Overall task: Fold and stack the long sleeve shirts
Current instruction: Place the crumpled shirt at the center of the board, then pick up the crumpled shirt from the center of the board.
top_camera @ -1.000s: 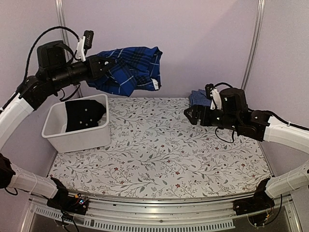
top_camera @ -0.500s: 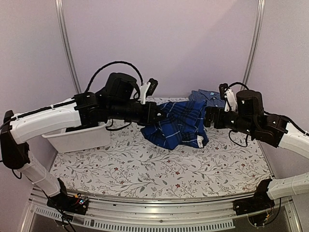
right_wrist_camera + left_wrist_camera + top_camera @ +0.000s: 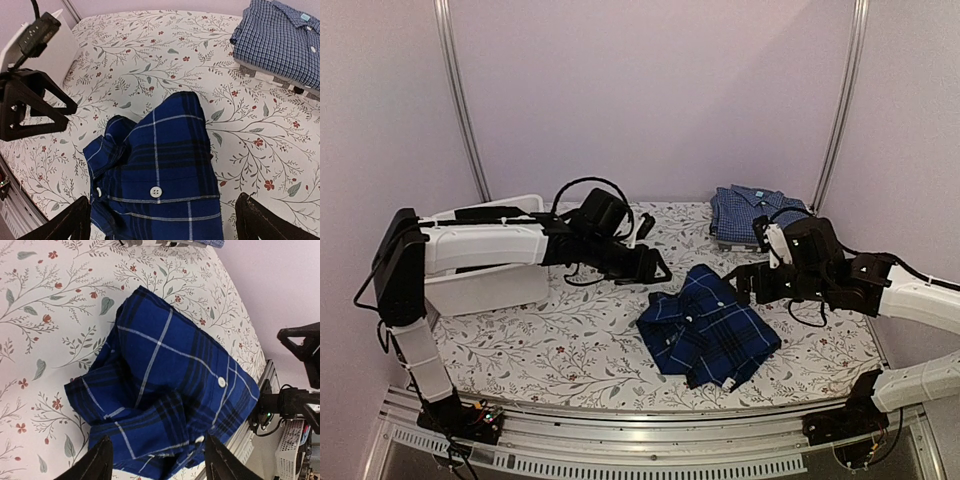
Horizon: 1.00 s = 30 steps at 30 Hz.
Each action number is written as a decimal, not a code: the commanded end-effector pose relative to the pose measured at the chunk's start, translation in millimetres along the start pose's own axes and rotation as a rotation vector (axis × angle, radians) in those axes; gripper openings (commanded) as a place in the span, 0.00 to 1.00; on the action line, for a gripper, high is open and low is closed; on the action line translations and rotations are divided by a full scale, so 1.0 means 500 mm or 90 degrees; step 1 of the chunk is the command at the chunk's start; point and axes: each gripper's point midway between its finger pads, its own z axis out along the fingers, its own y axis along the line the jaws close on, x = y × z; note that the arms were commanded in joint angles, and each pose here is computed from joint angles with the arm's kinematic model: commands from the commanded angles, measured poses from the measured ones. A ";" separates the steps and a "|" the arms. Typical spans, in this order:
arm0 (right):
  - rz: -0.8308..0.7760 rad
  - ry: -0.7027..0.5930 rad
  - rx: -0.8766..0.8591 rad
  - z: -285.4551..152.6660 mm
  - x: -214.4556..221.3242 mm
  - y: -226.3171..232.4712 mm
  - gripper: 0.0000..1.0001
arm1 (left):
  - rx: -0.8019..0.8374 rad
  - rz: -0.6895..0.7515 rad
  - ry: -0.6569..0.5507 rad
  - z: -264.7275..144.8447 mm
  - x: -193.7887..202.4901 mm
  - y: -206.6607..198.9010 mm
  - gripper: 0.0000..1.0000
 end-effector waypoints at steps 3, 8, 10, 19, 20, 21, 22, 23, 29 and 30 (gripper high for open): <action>0.012 0.050 -0.053 0.019 0.075 0.022 0.96 | 0.007 0.001 0.005 -0.038 0.061 0.003 0.59; -0.038 0.069 -0.076 0.002 0.137 0.094 0.91 | -0.013 -0.007 0.049 -0.052 0.153 0.032 0.59; -0.055 0.083 -0.080 -0.001 0.163 0.120 0.89 | -0.022 -0.022 0.064 -0.046 0.185 0.056 0.60; -0.144 0.176 0.007 0.079 0.277 0.203 0.88 | -0.018 -0.040 0.065 -0.026 0.194 0.087 0.61; -0.153 0.185 0.029 0.094 0.287 0.207 0.88 | -0.012 -0.040 0.065 -0.023 0.189 0.088 0.61; -0.159 0.187 0.041 0.105 0.290 0.214 0.89 | -0.007 -0.038 0.063 -0.020 0.183 0.088 0.61; -0.168 0.198 0.061 0.126 0.305 0.214 0.89 | -0.007 -0.033 0.061 -0.019 0.177 0.090 0.61; -0.168 0.199 0.077 0.137 0.310 0.213 0.89 | -0.007 -0.031 0.059 -0.016 0.174 0.094 0.61; -0.217 0.268 0.158 0.206 0.386 0.189 0.83 | 0.006 -0.037 0.059 0.004 0.155 0.112 0.60; -0.214 0.269 0.172 0.209 0.388 0.183 0.78 | 0.001 -0.036 0.057 0.005 0.150 0.116 0.60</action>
